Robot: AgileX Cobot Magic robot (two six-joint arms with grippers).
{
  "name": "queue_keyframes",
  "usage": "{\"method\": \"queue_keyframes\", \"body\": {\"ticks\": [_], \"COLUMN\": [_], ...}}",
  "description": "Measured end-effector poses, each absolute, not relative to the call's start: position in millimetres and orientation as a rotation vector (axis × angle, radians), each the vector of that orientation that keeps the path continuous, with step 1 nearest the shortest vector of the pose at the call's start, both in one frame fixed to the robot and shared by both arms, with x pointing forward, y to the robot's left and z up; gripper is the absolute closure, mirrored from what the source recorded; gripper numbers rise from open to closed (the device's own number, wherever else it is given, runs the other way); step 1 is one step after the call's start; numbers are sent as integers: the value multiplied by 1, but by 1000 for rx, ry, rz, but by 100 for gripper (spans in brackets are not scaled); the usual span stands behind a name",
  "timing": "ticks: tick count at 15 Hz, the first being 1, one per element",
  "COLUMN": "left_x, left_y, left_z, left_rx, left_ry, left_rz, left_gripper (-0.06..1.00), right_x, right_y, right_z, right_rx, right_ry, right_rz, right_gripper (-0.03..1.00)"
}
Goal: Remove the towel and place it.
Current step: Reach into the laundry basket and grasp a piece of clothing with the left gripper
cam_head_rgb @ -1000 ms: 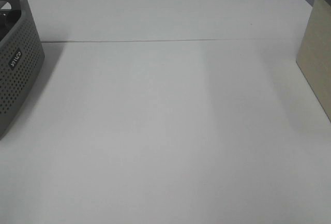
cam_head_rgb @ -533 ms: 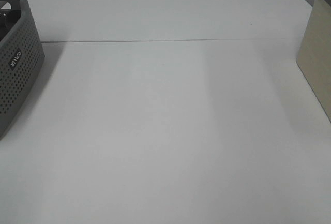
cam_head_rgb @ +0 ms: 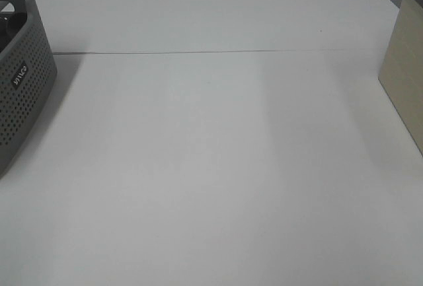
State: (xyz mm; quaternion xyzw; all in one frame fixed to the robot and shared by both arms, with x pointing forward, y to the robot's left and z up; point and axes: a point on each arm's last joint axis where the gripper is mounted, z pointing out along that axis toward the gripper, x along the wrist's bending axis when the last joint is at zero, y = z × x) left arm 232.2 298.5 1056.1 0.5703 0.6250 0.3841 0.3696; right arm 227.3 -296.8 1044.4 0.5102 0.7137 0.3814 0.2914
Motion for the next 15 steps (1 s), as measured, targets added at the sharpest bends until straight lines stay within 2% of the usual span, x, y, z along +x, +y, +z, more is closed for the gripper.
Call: {"method": "queue_keyframes", "body": {"ticks": [11, 15], "left_x": [233, 265], "left_y": [298, 299], "left_z": [1056, 1091], "left_rx": [1505, 1964], "left_ry": [1589, 1553], "left_rz": [997, 879], "left_gripper": [-5, -5], "right_x": [227, 227], "right_y": [-297, -297], "right_z": [1044, 1044], "right_rx": [1360, 1360], "right_ry": [1903, 1903], "right_rz": [1017, 1017], "right_gripper": [22, 22]}}
